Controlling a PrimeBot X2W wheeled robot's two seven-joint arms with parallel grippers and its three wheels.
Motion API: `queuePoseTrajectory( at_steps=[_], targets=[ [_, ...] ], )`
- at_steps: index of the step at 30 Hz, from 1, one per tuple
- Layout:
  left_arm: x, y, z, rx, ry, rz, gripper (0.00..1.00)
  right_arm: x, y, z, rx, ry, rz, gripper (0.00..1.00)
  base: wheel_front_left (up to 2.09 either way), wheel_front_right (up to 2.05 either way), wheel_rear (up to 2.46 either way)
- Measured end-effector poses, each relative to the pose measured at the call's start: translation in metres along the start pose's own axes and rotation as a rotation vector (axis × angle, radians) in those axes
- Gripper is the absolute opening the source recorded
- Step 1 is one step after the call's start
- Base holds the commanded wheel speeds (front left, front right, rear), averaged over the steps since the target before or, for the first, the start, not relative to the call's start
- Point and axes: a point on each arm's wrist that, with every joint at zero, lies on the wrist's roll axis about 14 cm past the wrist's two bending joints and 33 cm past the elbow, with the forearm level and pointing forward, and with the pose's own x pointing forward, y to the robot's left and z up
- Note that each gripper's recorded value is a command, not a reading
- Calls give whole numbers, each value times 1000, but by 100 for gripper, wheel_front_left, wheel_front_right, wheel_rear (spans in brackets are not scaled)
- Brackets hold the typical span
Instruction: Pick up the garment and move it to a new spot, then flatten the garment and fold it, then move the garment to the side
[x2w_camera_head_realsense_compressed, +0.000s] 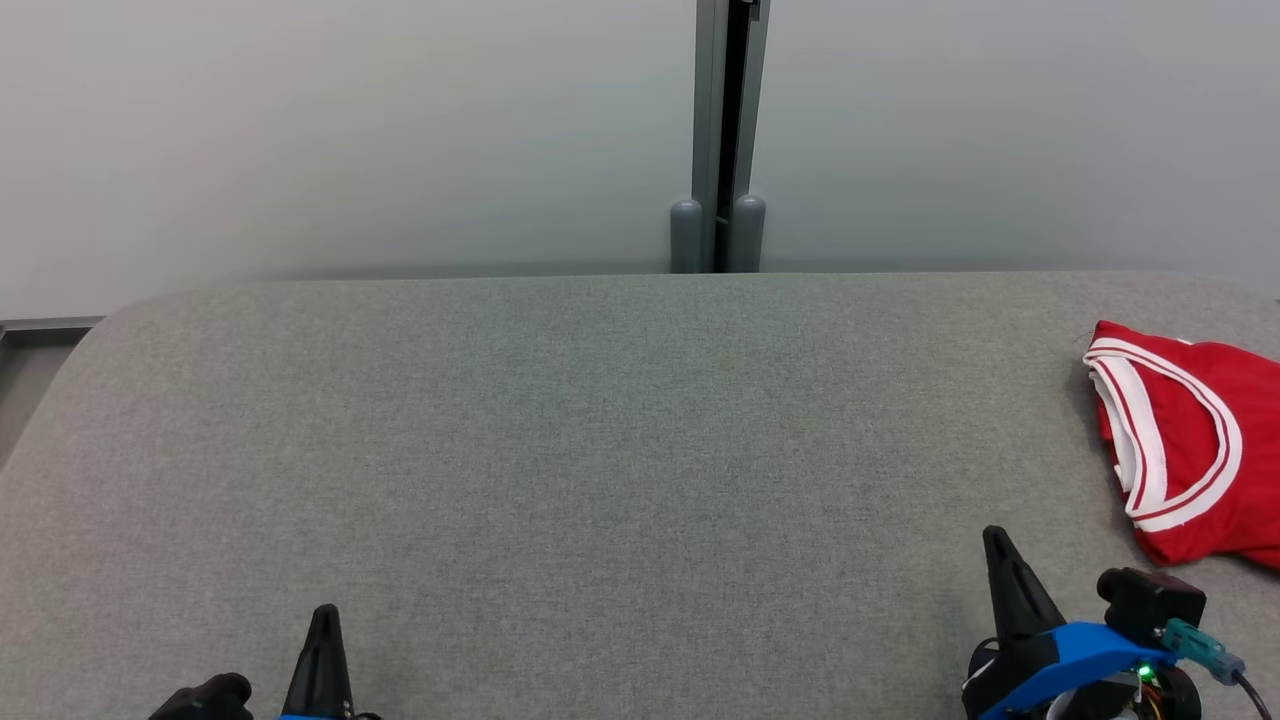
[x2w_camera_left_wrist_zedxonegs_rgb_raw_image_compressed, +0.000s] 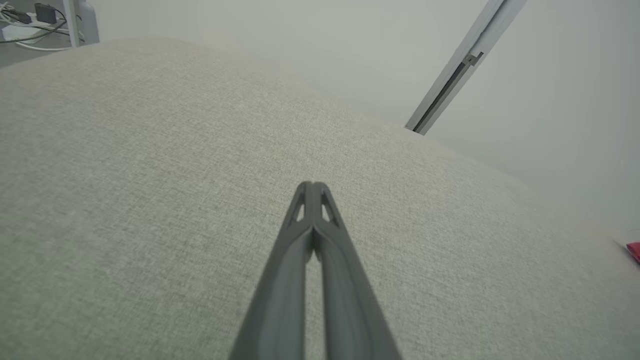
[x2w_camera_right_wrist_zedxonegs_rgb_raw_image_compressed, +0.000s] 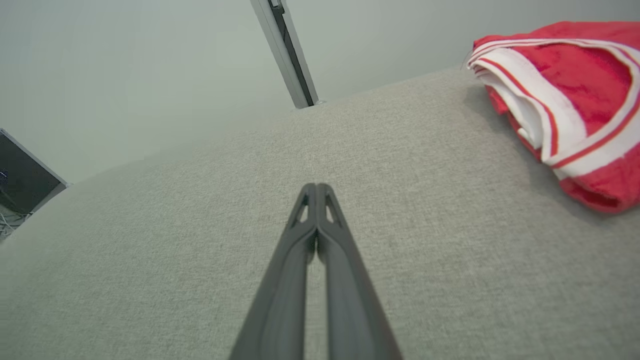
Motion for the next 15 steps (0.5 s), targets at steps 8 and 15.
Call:
queuePoseTrajectory(
  at_steps=[8, 15],
  targets=[
    [3, 3, 8, -132, -13, 20, 0, 2, -2, 8, 139, -19, -17, 0, 0, 0, 0],
    [8, 1, 16, -237, -26, 21, 0, 3, -3, 14, 253, -31, -27, 0, 0, 0, 0]
  ],
)
